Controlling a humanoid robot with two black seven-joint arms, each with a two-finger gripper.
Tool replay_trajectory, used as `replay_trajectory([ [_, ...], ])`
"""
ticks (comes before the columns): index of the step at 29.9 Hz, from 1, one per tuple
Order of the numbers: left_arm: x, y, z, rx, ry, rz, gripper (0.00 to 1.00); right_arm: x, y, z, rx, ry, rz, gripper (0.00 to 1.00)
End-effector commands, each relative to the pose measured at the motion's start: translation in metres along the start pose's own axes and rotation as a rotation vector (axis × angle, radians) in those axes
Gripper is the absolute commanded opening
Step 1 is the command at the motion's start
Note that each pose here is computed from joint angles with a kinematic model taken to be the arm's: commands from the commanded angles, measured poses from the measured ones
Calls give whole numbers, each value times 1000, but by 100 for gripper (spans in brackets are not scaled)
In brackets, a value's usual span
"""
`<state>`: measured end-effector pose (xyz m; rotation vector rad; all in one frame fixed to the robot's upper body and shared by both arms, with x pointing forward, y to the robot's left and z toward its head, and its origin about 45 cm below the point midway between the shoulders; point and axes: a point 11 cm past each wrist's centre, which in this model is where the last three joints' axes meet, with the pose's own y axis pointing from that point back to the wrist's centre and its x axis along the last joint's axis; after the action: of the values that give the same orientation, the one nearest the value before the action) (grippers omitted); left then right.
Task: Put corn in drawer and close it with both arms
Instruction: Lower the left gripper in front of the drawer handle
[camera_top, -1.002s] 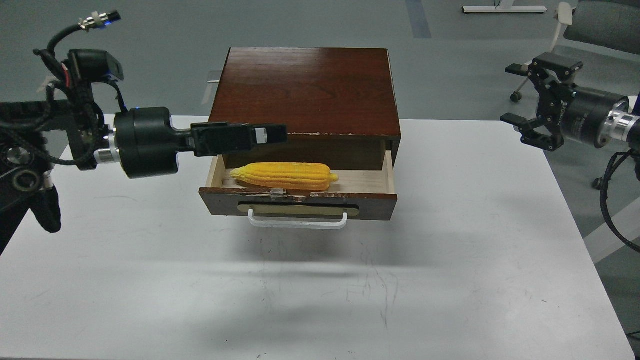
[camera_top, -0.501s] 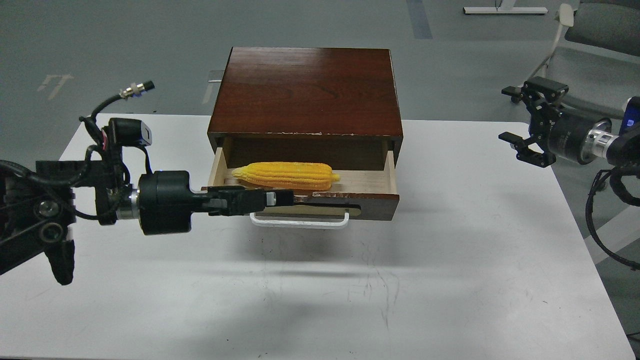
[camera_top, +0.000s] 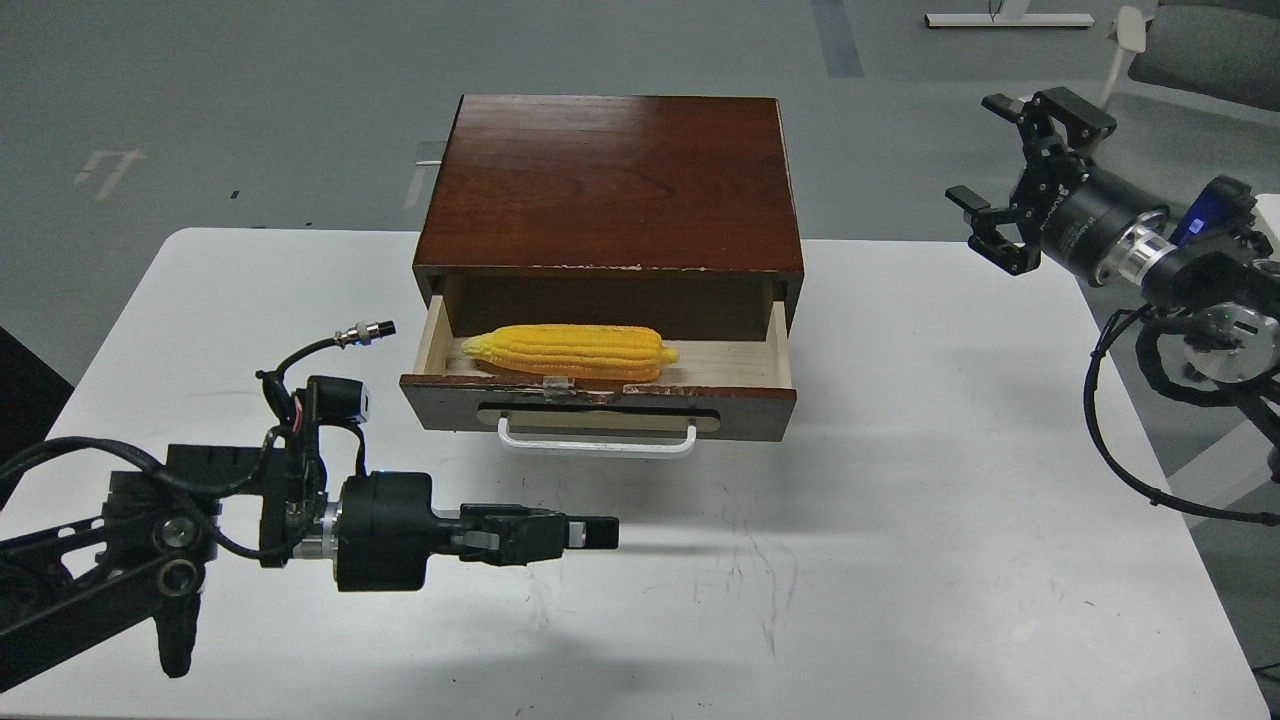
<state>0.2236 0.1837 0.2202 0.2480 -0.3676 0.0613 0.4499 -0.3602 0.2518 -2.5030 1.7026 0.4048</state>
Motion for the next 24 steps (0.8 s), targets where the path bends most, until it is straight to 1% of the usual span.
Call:
replay_trajectory([
  [1,-2,-6,-3,-17,23,8,0,15,11,6,39,-82,58,94],
  [6,6,-9,-6,-33,58,46,0,24,25,24,31,-129,90,94],
  [9,12,-9,-9,-45,78,103,0,25,31,30,41,-136,87,94],
  [15,17,-10,-14,-43,90,137,0,22,29,32,40,-137,80,94],
  [18,23,-12,-25,-31,99,193,0,22,30,35,30,-132,83,95],
  [24,22,-13,-36,-8,111,201,0,25,32,35,25,-123,93,94],
])
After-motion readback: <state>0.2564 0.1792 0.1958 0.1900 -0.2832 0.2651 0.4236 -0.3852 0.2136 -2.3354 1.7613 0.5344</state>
